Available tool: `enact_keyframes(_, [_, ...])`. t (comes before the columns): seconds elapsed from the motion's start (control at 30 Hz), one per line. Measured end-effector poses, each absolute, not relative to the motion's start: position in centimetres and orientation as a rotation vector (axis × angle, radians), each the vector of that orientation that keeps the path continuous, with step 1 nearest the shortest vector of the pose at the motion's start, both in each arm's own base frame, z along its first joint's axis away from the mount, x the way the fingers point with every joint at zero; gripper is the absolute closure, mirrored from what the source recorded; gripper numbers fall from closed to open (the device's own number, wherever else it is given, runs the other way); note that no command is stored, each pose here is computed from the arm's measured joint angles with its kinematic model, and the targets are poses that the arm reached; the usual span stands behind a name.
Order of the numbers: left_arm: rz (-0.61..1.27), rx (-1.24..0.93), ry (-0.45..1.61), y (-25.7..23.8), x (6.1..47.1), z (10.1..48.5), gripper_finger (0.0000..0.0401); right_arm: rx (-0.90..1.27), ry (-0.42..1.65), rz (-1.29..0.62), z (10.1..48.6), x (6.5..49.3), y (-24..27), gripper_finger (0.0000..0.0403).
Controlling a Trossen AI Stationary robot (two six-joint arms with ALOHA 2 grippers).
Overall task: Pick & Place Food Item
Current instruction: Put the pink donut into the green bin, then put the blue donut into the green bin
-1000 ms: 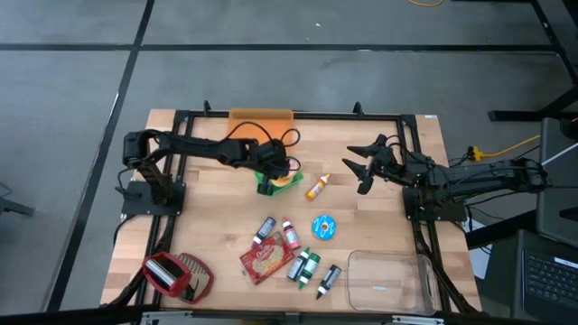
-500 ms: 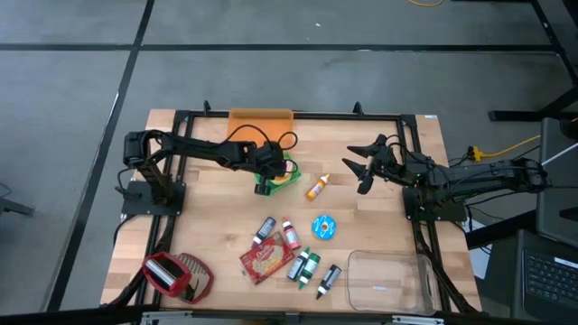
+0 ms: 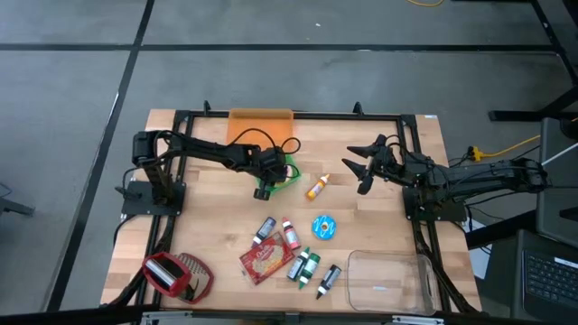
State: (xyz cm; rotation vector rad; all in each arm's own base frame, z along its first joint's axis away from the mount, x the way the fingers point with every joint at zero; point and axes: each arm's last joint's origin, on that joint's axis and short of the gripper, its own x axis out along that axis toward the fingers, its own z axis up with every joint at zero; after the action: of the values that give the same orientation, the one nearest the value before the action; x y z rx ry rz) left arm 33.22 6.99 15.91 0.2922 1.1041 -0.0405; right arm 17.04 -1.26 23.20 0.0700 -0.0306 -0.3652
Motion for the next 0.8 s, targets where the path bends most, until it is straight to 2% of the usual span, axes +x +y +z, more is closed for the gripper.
enact_keyframes(0.47, [-0.015, 0.319, 1.02, 6.8, 32.2, 19.8, 0.0222, 0.072, -0.024, -0.364, 23.1, 17.0, -1.3, 0.019])
enact_keyframes(0.67, [-0.029, 0.332, 0.983, 5.9, 32.2, 20.6, 0.0197, 0.071, -0.024, -0.364, 23.1, 17.0, -1.3, 0.019])
enact_keyframes(0.8, [-0.144, 0.334, 0.859, 4.6, 33.0, 21.3, 0.0199, 0.071, -0.024, -0.364, 23.1, 17.0, -1.3, 0.019])
